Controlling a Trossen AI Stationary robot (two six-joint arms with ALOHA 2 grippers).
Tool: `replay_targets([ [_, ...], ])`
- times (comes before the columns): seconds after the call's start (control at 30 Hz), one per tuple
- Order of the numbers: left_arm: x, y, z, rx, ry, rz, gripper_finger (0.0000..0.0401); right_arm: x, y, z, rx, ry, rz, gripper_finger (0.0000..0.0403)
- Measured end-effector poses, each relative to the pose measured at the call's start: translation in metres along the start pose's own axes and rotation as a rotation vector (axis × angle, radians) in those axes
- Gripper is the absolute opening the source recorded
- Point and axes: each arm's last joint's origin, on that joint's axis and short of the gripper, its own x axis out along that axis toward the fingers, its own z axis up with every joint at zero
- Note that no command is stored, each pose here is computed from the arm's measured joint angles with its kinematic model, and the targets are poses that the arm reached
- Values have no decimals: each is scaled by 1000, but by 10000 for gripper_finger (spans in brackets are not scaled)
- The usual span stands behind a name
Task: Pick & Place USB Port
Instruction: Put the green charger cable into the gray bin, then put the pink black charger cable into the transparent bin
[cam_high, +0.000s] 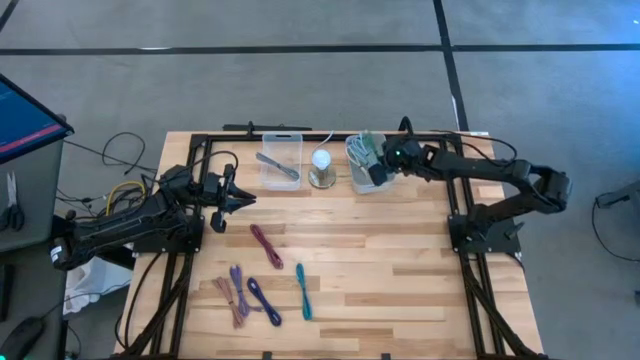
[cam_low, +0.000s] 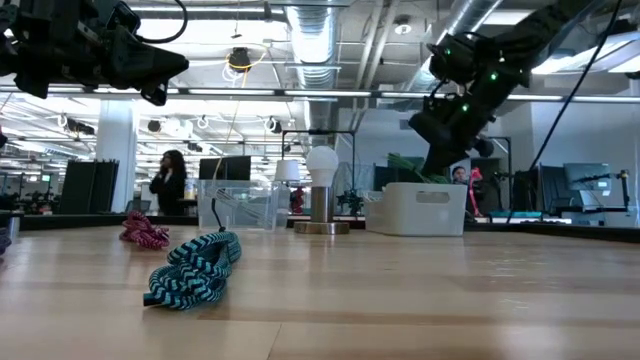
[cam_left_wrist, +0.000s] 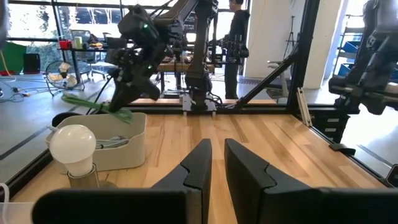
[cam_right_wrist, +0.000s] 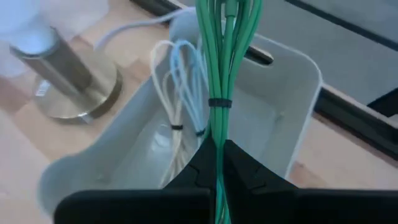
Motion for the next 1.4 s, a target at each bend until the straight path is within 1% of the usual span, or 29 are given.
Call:
replay_targets([
  [0.13, 0, 0, 0, 0, 0, 0, 44, 8, -10, -2, 39, 16, 50, 0],
  [0.2, 0, 0, 0, 0, 0, 0, 44, 15, -12, -1, 49, 22, 52, 0],
  [0.4, 0, 0, 0, 0, 0, 0, 44, 36, -16, -13, 81, 127, 78, 0],
  [0.47, 0, 0, 0, 0, 0, 0, 44, 41, -16, -17, 81, 154, 70, 0],
  [0.57, 0, 0, 0, 0, 0, 0, 44, 44, -16, -17, 76, 157, 67, 11],
  [0.67, 0, 0, 0, 0, 0, 0, 44, 44, -16, -15, 73, 137, 70, 34],
  [0.83, 0, 0, 0, 0, 0, 0, 44, 35, -15, -4, 70, 66, 88, 65],
  [1.1, 0, 0, 0, 0, 0, 0, 44, 5, -9, 24, 44, -72, 140, 78],
  [1.2, 0, 0, 0, 0, 0, 0, 44, -10, 1, 33, 24, -121, 236, 78],
  [1.3, 0, 0, 0, 0, 0, 0, 44, -23, 12, 35, -10, -138, 363, 76],
  [1.4, 0, 0, 0, 0, 0, 0, 44, -32, 22, 34, -40, -140, 449, 76],
])
